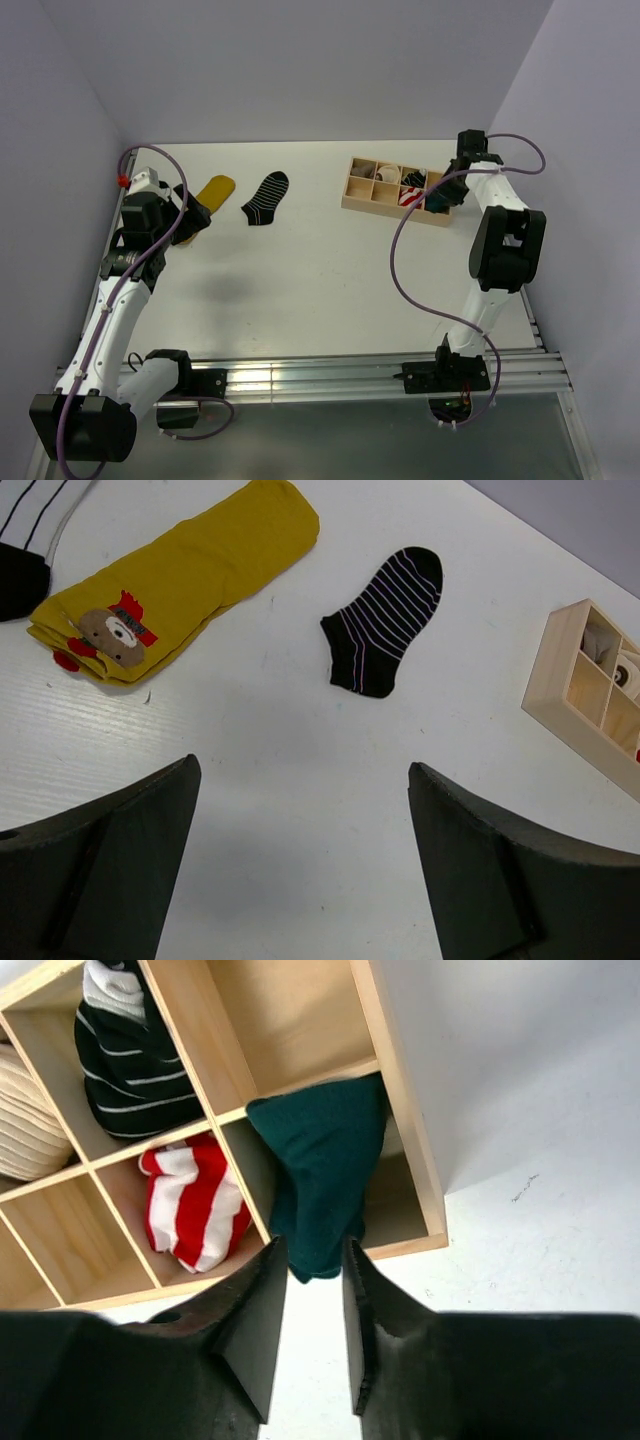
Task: Roll the socks
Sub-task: Place the sock in the storage box.
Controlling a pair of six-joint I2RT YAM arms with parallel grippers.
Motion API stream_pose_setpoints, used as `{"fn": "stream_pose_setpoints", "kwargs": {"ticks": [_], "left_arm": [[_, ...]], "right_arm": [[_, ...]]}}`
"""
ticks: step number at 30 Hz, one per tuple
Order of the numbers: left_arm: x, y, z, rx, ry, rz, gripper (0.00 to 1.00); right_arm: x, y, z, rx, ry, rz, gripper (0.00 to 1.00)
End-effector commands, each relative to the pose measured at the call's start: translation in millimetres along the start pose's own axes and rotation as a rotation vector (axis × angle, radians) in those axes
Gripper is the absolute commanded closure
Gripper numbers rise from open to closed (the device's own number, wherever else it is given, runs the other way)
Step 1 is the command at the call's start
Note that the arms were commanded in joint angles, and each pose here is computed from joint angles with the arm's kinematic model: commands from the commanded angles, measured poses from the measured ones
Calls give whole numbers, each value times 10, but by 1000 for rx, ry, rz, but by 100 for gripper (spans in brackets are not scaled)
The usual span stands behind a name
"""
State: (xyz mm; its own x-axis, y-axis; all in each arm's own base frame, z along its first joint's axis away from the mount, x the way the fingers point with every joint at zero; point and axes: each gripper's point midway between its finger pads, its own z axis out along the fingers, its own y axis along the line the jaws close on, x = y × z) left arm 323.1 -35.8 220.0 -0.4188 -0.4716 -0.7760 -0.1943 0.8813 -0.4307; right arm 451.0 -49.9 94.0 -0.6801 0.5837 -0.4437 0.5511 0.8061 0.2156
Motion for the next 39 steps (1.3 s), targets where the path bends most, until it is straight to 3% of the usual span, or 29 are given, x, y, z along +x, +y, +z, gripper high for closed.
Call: {"fn": "stream_pose_setpoints", "kwargs": {"ticks": [1, 11, 25, 39], "left_arm": [[-90, -50, -23, 27, -33, 0, 10], [-102, -52, -30, 28, -37, -2, 10], [-83, -29, -4, 20, -29, -2, 10], [-77, -9, 18, 14, -26, -4, 10]], "right_arm": [[-18, 34, -119, -14, -25, 8, 66], [318, 66, 152, -47, 92, 12, 81], [584, -149, 609, 30, 196, 9, 83], [-434, 272, -214, -103, -149, -2, 79]]}}
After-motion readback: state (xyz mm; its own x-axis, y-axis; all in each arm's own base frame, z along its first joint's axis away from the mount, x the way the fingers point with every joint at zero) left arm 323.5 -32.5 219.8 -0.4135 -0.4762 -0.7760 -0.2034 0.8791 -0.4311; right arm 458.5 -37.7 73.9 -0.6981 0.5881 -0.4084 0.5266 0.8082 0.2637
